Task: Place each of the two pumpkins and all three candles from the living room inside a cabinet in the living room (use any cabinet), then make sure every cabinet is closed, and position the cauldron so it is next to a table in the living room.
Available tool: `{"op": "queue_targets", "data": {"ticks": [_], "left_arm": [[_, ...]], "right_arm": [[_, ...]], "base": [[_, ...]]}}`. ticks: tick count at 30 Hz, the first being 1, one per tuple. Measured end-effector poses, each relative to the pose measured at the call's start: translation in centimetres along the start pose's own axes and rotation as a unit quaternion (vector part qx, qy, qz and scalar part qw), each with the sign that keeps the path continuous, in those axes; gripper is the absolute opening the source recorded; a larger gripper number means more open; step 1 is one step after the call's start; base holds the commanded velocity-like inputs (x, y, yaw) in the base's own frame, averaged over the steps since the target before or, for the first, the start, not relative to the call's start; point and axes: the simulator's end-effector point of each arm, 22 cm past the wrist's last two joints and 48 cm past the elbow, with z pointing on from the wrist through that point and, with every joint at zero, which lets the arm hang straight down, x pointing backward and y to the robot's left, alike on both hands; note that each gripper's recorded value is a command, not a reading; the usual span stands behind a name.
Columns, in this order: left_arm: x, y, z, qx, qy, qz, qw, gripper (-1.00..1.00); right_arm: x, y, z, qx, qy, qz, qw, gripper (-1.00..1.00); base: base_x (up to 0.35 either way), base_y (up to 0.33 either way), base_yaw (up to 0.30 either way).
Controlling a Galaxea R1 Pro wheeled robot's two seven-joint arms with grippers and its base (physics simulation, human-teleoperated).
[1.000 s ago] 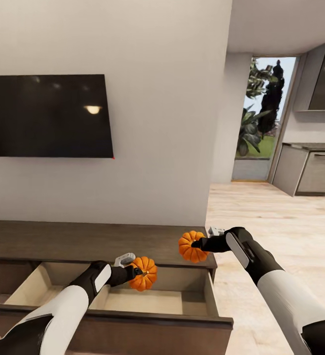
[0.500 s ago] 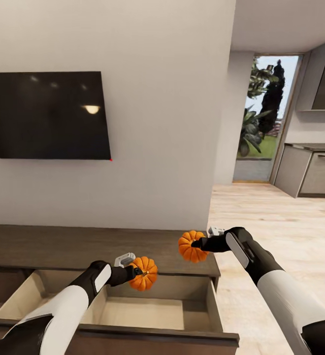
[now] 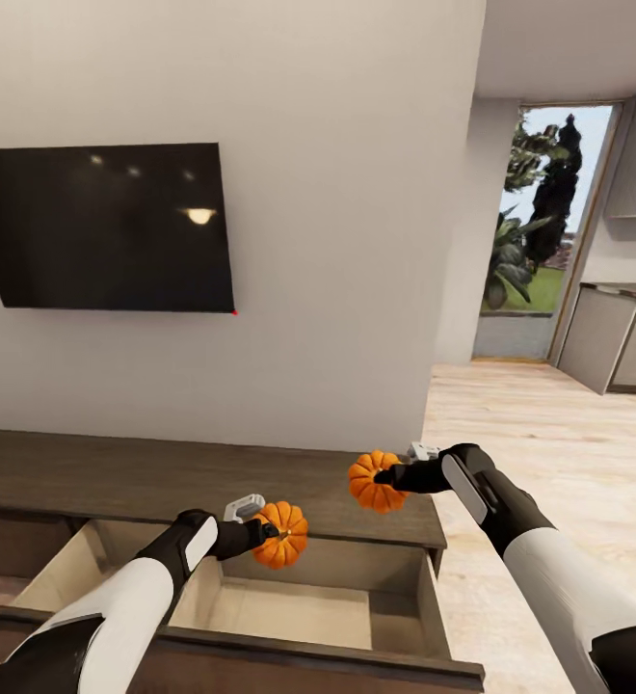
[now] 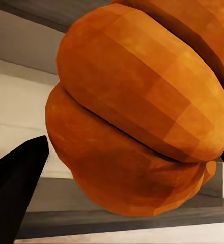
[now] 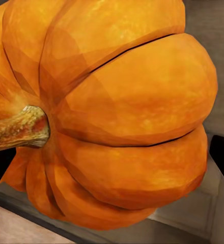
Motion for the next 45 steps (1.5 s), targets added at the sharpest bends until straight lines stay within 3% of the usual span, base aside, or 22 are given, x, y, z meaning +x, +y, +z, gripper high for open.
{"op": "queue_targets", "data": {"ticks": [45], "left_arm": [[-0.06, -0.06, -0.02, 0.001, -0.001, -0.002, 1.0, -1.0]], "right_arm": [[0.1, -0.13, 0.05, 0.004, 0.001, -0.002, 1.0, -1.0]], "base": [[0.027, 0.0, 0.003]]}}
